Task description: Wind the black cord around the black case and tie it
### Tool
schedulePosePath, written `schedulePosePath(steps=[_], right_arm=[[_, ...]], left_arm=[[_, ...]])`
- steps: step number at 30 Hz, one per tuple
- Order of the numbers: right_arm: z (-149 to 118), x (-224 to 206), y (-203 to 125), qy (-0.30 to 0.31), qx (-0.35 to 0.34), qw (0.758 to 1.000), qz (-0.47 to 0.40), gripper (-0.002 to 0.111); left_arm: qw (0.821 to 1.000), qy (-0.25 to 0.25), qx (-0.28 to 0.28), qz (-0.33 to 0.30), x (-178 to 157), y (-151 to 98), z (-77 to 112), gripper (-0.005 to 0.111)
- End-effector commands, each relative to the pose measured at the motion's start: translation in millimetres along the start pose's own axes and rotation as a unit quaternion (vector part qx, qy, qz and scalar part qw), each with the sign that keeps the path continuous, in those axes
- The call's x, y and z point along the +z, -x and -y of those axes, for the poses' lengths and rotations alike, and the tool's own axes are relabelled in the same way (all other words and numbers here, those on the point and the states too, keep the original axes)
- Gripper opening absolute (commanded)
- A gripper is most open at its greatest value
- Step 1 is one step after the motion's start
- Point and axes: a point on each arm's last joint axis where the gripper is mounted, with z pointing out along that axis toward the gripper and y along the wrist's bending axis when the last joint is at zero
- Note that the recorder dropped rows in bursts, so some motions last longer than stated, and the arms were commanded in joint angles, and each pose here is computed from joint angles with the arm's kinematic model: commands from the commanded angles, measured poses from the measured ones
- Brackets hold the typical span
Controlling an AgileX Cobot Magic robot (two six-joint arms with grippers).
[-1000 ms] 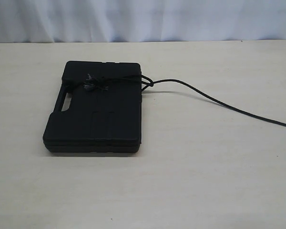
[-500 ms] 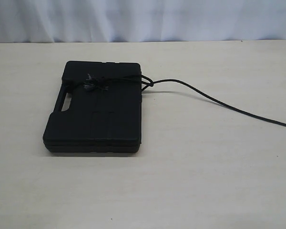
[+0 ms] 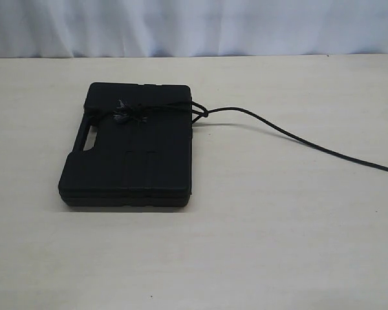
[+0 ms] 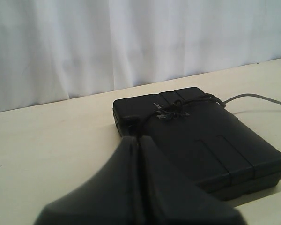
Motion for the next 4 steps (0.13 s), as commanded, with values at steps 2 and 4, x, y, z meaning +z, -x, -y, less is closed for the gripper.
schedulePosePath(steps=[2,4], right_arm=[[0.3,-0.3,0.1,-0.002,-0.009,1.0,0.004,0.041],[0.3,-0.3,0.1,-0.002,-0.009,1.0,0.004,0.041]], left_arm=[[1.0,0.002,0.002,0.004,-0.1,0.0,-0.2,0.0],[1.0,0.002,0.002,0.004,-0.1,0.0,-0.2,0.0]])
